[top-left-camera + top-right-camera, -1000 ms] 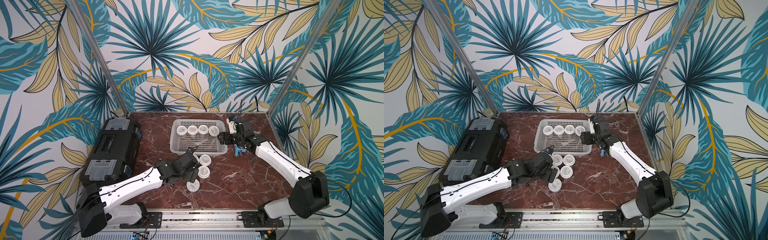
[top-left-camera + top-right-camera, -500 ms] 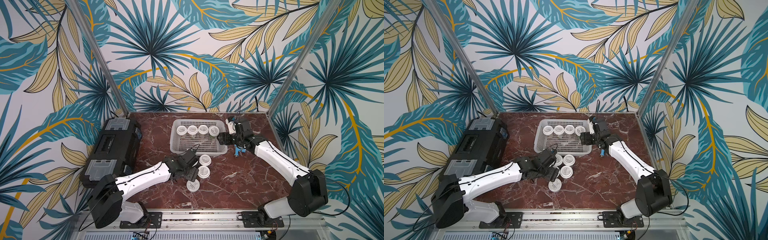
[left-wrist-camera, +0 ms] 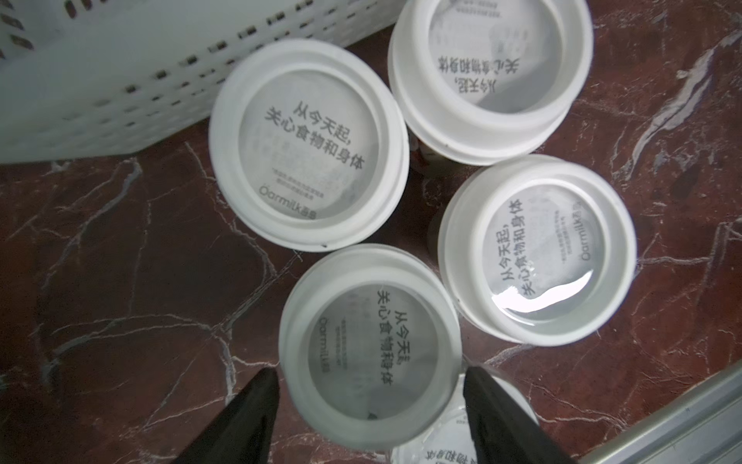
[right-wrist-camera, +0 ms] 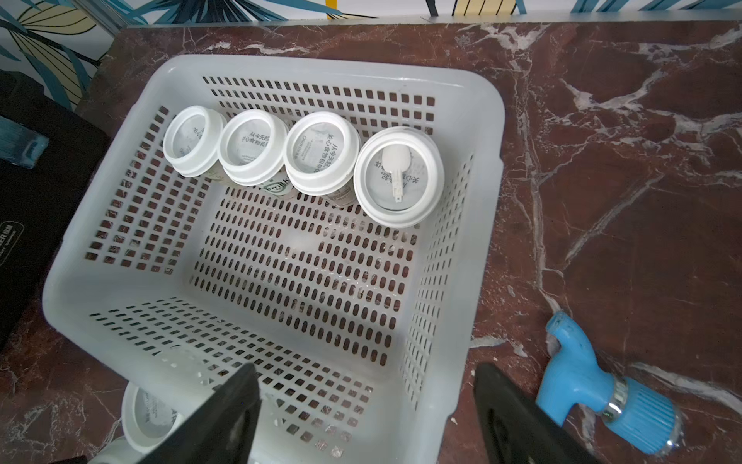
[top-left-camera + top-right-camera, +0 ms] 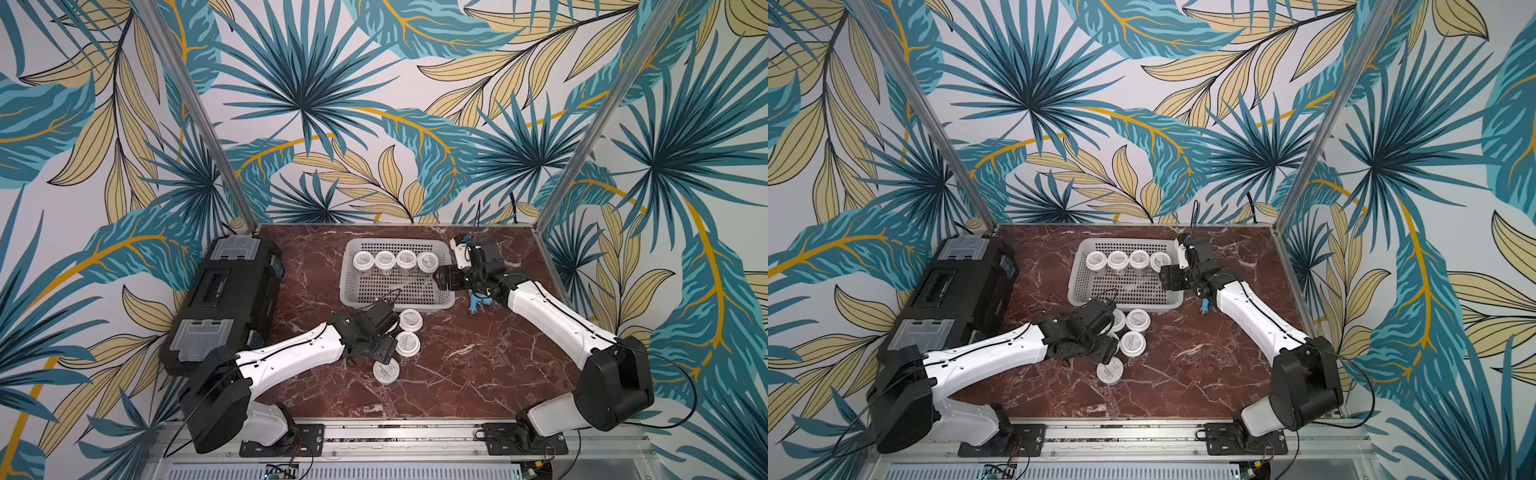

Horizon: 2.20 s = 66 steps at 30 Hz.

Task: Put the yogurt in the basket
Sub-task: Pick up the yogurt from the center of the board.

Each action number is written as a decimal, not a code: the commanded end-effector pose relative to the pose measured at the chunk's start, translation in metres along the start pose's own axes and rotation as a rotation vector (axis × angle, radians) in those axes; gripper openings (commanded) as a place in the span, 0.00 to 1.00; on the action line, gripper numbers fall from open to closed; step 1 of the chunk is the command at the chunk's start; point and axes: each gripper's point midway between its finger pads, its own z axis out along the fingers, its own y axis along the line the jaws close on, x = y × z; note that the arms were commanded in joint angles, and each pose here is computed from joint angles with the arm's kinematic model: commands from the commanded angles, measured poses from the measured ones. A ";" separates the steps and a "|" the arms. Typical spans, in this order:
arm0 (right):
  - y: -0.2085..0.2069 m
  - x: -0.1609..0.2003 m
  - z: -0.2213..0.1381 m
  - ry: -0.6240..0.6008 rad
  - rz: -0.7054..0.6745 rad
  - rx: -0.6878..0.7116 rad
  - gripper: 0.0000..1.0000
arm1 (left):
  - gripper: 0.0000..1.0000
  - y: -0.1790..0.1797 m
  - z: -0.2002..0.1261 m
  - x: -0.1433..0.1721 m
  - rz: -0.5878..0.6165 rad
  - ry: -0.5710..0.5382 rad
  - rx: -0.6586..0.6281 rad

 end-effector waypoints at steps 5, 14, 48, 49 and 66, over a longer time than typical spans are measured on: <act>0.001 0.000 0.004 0.010 0.010 -0.011 0.88 | 0.75 -0.003 -0.006 -0.011 -0.002 -0.043 0.013; 0.001 0.002 0.007 0.021 0.010 -0.012 0.87 | 0.74 -0.004 -0.002 -0.014 0.002 -0.040 0.012; 0.001 0.004 0.012 0.041 0.006 -0.016 0.87 | 0.69 0.022 -0.035 -0.009 0.022 -0.057 -0.098; 0.002 0.004 0.011 0.039 0.006 -0.017 0.87 | 0.68 0.024 -0.040 -0.008 0.019 -0.064 -0.103; 0.002 0.006 0.014 0.050 0.006 -0.019 0.87 | 0.67 0.045 -0.141 -0.040 0.030 -0.269 -0.147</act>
